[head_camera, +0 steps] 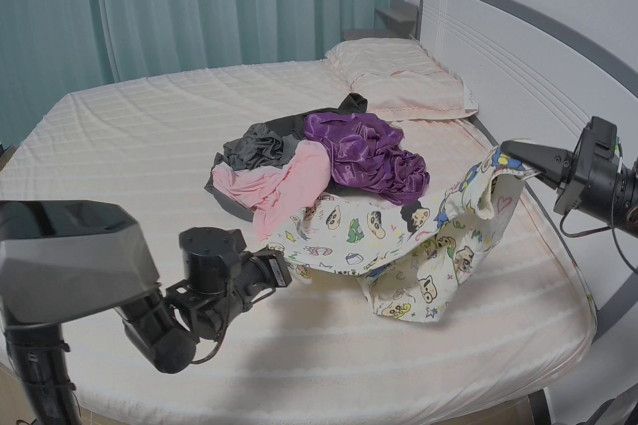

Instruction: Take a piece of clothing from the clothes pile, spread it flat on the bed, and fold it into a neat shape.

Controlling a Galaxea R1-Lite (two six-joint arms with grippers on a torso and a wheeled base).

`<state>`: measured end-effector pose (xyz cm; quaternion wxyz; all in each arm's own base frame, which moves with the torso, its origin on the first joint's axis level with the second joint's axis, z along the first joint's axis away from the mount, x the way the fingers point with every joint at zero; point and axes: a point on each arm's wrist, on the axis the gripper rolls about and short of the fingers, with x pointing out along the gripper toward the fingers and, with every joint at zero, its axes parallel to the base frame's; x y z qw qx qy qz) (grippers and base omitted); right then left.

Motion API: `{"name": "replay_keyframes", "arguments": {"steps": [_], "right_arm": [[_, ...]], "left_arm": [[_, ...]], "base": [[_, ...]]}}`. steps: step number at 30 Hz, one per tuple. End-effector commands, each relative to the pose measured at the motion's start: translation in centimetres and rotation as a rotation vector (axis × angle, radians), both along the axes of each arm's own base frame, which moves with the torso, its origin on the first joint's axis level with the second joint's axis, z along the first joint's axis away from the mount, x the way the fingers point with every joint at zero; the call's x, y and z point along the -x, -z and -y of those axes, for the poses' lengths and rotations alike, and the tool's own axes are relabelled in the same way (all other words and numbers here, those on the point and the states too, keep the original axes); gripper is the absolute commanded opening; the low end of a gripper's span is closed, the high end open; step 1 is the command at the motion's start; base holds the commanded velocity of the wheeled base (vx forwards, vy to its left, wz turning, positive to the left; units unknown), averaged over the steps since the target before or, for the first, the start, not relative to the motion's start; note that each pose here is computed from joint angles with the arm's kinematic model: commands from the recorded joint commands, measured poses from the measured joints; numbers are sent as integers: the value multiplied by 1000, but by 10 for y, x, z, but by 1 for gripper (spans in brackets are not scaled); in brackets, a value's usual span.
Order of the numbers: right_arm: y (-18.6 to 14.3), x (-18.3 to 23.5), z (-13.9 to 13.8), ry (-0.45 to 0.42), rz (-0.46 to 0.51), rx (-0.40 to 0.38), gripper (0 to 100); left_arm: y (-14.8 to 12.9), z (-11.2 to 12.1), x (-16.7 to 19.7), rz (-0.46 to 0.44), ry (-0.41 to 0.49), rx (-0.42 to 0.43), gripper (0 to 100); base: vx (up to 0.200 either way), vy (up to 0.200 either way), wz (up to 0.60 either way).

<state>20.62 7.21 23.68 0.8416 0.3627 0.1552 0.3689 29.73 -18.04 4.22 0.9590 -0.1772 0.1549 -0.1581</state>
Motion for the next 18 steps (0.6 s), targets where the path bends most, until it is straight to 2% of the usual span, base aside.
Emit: {"name": "replay_keyframes", "arguments": {"steps": [1,3,5,6,9,10,11,13,14,16,17,18], "right_arm": [[60,-22,-12,31,-150,156,0],[72,-30,-28,76,-154,219,0],[75,-31,-32,88,-157,231,0],[76,-36,-49,124,-130,255,0],[66,-35,-69,94,-71,227,0],[66,-35,-69,94,-71,227,0],[54,-35,-80,63,-24,197,0],[41,-33,-91,45,27,162,0],[37,-33,-93,46,40,153,0],[13,-33,-101,74,153,71,0],[13,-33,-101,74,153,71,0],[4,-32,-104,84,208,25,0]], "left_arm": [[-89,-32,47,161,-16,91,0],[-102,-33,59,129,-15,68,0],[-103,-33,61,113,-21,55,0],[-110,-25,74,54,-28,11,0],[-139,-16,82,129,-24,74,0],[-139,-16,82,129,-24,74,0],[-157,-10,89,165,-17,100,0],[-169,-4,96,160,-15,92,0],[-172,-3,98,157,-15,88,0],[-183,-2,112,139,10,80,0],[-183,-2,112,139,10,80,0],[-181,-4,116,128,19,72,0]], "base": [[0,0,0],[0,0,0],[0,0,0],[0,0,0],[0,0,0],[0,0,0],[0,0,0],[0,0,0],[0,0,0],[0,0,0],[0,0,0],[0,0,0]]}}
